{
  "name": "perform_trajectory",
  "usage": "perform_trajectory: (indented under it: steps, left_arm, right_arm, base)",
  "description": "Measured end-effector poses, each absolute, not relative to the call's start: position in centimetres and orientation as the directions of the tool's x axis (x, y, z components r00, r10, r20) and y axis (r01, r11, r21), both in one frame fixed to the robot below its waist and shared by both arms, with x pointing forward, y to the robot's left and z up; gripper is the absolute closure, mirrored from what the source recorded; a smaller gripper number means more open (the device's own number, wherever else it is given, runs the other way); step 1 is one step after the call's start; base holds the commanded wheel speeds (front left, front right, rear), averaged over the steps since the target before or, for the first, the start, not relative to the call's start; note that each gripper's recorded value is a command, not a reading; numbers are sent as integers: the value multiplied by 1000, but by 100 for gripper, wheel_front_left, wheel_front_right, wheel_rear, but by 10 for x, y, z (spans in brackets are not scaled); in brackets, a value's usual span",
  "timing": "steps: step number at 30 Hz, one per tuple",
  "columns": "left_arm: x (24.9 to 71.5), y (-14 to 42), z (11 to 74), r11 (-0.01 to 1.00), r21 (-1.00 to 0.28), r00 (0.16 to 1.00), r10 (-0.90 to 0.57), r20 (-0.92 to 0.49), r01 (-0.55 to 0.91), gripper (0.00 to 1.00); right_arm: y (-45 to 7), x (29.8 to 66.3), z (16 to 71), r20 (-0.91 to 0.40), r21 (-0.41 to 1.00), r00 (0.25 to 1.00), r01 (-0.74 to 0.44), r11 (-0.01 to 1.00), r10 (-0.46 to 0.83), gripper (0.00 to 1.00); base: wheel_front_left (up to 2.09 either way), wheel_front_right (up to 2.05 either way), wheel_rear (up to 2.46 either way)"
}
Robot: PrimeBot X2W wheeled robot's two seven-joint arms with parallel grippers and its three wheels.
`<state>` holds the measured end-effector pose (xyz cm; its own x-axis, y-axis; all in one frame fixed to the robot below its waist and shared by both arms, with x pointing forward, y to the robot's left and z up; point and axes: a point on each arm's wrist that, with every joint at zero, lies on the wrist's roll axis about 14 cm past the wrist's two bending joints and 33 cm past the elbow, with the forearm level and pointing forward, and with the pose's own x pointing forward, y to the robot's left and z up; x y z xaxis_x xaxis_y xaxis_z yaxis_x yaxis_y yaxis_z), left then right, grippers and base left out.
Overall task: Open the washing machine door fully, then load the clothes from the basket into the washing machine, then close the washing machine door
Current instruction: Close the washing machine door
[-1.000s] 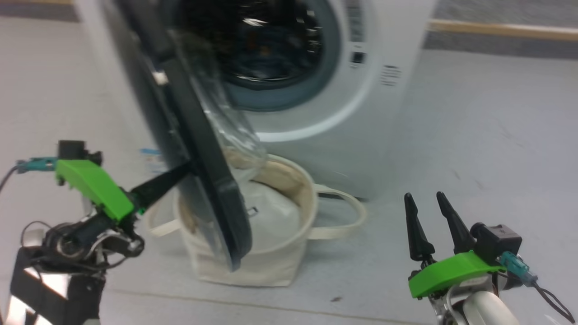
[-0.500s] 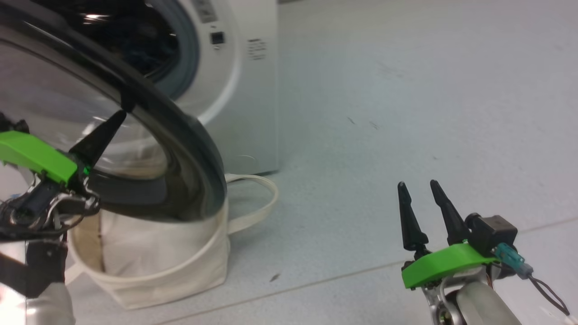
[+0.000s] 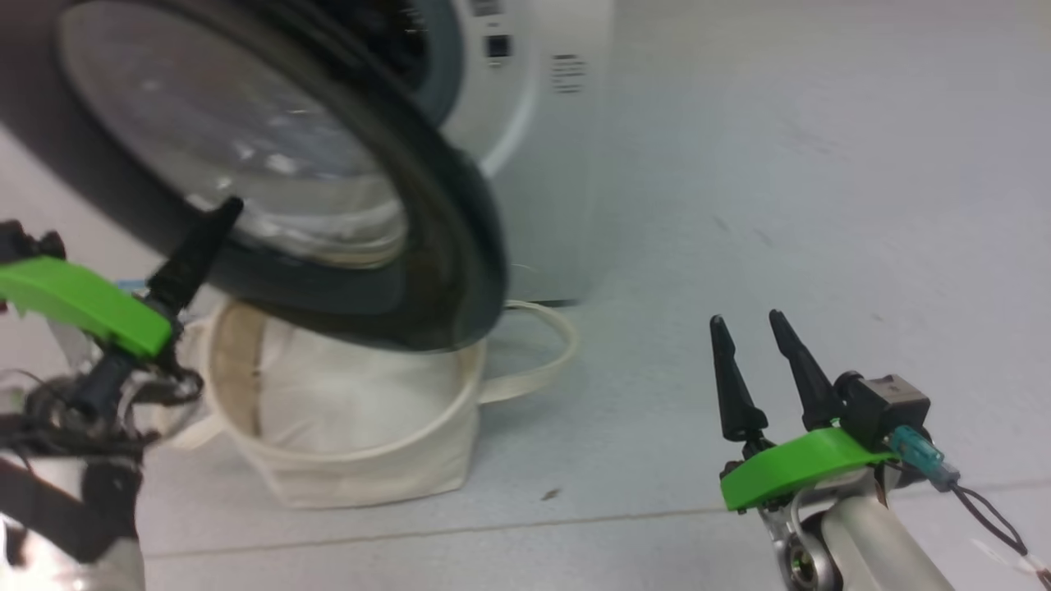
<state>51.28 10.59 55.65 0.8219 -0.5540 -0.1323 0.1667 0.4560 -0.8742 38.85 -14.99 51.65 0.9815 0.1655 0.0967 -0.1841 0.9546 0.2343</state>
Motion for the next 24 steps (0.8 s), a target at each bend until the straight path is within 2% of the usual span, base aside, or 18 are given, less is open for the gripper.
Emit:
perform_trajectory:
  steps: [3,6,10,12,15,19,24]
  left_arm:
    - [499,139,556,585,-793,895,-430,-122,173,0]
    - [483,170,564,807,-550,951,-301,-68,216,0]
    - [453,217,543,934,-329,988,-152,-9,140,0]
    - [437,239,529,974,-202,995,-101,10,101,0]
    - [420,257,510,995,-78,998,-60,-14,59,0]
    - [420,254,524,998,-20,998,-58,35,58,0]
    - [418,251,531,998,-48,997,-29,72,33,0]
  right_arm:
    - [-134,397,519,105,230,970,-237,944,218,0]
    - [-122,404,521,113,213,959,-279,936,260,0]
    - [-103,409,528,135,205,940,-336,919,313,0]
    - [-99,408,533,147,198,933,-354,914,329,0]
    - [-97,407,537,156,178,926,-369,912,344,0]
    - [-97,403,535,149,177,926,-370,912,347,0]
    - [-99,400,537,153,175,927,-367,914,343,0]
  base:
    - [0,0,0]
    - [0,0,0]
    - [0,0,0]
    - [0,0,0]
    - [0,0,0]
    - [0,0,0]
    - [0,0,0]
